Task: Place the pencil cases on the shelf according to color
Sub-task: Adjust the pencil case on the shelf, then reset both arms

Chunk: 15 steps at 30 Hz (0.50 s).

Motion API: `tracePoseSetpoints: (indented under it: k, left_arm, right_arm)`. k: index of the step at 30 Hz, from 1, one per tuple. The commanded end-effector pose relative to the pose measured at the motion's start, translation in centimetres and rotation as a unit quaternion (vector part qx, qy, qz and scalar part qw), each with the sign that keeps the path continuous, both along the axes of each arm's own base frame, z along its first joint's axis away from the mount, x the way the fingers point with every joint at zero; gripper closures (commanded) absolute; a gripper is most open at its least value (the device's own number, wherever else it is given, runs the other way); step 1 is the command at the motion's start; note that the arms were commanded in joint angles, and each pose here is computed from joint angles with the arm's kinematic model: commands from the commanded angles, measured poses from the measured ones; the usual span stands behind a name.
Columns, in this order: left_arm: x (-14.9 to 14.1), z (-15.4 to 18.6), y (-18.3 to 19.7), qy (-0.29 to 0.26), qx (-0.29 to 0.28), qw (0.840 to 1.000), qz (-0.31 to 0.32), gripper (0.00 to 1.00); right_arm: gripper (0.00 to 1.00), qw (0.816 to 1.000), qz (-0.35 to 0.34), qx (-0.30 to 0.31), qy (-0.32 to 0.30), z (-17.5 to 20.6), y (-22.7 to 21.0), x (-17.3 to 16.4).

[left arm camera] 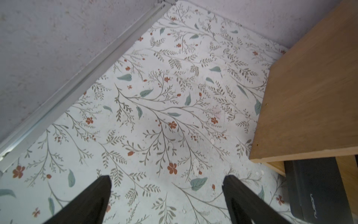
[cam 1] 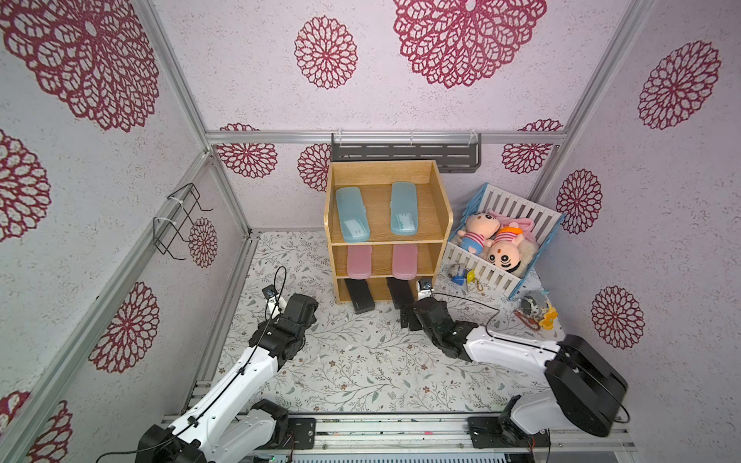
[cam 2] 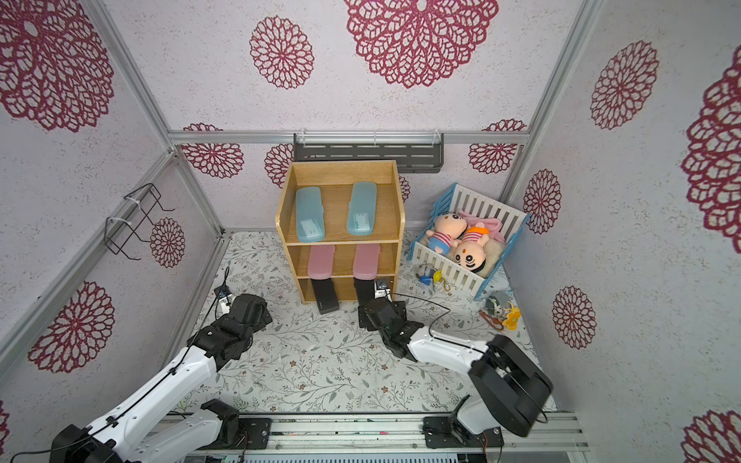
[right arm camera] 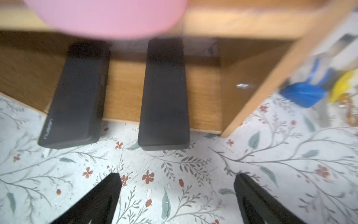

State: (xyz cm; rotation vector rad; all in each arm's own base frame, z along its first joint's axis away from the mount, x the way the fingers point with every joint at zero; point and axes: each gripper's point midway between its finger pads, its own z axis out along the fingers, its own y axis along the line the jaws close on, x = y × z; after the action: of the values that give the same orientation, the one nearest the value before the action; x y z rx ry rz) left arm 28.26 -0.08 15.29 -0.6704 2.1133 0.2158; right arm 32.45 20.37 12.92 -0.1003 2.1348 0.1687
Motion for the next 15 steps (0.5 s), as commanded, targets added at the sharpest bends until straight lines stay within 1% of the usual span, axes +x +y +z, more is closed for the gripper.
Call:
tracePoseSetpoints:
  k: [1, 2, 5, 7, 11, 12, 13, 15]
  left_arm:
    - [1.5, 3.2, 1.3, -0.055, 0.071, 0.996, 0.005, 0.03]
    - [1.9, 3.8, 1.5, -0.06, 0.099, 0.993, 0.0, 0.03]
    - [3.0, 4.9, 2.8, -0.074, 0.173, 0.982, 0.016, 0.03]
    - [3.6, 4.9, 4.1, -0.081, 0.199, 0.976, 0.03, 0.03]
    - [4.5, 2.9, 8.2, -0.095, 0.198, 0.972, 0.084, 0.03]
    - [4.8, 2.5, 9.0, -0.105, 0.196, 0.97, 0.096, 0.03]
    - [5.1, 2.1, 9.6, -0.126, 0.195, 0.967, 0.101, 0.03]
    - [6.1, 1.1, 10.2, -0.159, 0.185, 0.965, 0.093, 0.03]
  right_arm:
    - [0.01, 0.995, -0.083, -0.004, -0.053, 3.0, -4.8, -0.7]
    - [0.01, 0.992, -0.104, -0.002, -0.074, 3.8, -6.3, -0.7]
    - [0.01, 0.989, -0.102, -0.013, -0.109, 4.8, -9.2, 0.5]
    - [0.01, 0.982, -0.127, -0.041, -0.131, 5.2, -11.7, 1.7]
    - [0.01, 0.961, -0.198, -0.1, -0.168, 5.9, -17.4, 4.1]
    - [0.01, 0.956, -0.214, -0.106, -0.17, 5.7, -18.6, 4.7]
    - [0.01, 0.95, -0.235, -0.106, -0.177, 5.6, -20.1, 5.2]
    - [0.01, 0.94, -0.264, -0.097, -0.193, 5.3, -22.4, 5.8]
